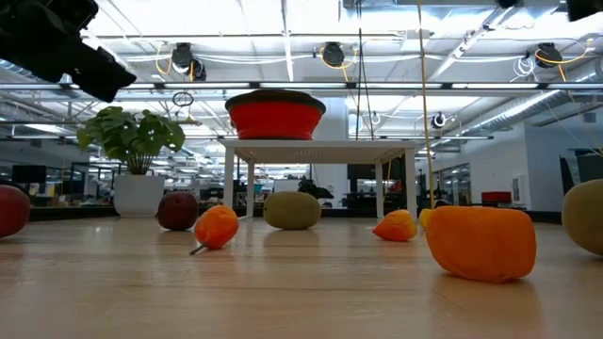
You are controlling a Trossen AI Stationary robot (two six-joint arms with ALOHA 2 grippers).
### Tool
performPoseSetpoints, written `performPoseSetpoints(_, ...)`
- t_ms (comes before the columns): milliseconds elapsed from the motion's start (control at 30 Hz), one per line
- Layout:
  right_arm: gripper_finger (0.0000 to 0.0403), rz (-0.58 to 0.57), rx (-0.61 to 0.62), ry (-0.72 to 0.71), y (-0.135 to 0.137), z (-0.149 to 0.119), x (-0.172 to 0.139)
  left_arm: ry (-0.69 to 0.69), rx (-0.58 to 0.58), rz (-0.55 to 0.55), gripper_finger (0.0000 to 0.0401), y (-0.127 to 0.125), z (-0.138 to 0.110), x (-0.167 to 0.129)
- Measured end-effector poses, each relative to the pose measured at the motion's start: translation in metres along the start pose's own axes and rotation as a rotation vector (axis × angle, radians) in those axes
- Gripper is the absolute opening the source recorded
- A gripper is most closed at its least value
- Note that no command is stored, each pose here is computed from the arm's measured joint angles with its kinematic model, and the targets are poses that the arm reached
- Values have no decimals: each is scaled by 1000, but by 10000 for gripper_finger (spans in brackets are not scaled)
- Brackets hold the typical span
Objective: Pick & Place Fruit
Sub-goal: Put the mango into the red strainer bowl on the shelf
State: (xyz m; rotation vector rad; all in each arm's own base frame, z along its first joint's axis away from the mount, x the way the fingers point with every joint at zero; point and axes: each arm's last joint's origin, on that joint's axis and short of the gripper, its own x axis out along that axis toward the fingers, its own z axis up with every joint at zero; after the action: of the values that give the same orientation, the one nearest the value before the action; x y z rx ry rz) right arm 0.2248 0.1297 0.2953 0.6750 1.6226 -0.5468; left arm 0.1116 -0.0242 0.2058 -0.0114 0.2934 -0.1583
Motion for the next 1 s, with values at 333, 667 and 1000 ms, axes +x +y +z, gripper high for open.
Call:
performPoseSetpoints(333,0,1,181,57,-1,-2,0,15,15,1,212,1,-12,1)
performPoseSetpoints(667,0,12,182,51,0,-1,0,14,-2,1,212,1,-12,1)
performPoseSetpoints(1000,0,11,177,44,0,-1,0,15,-2,1,212,1,-12,1)
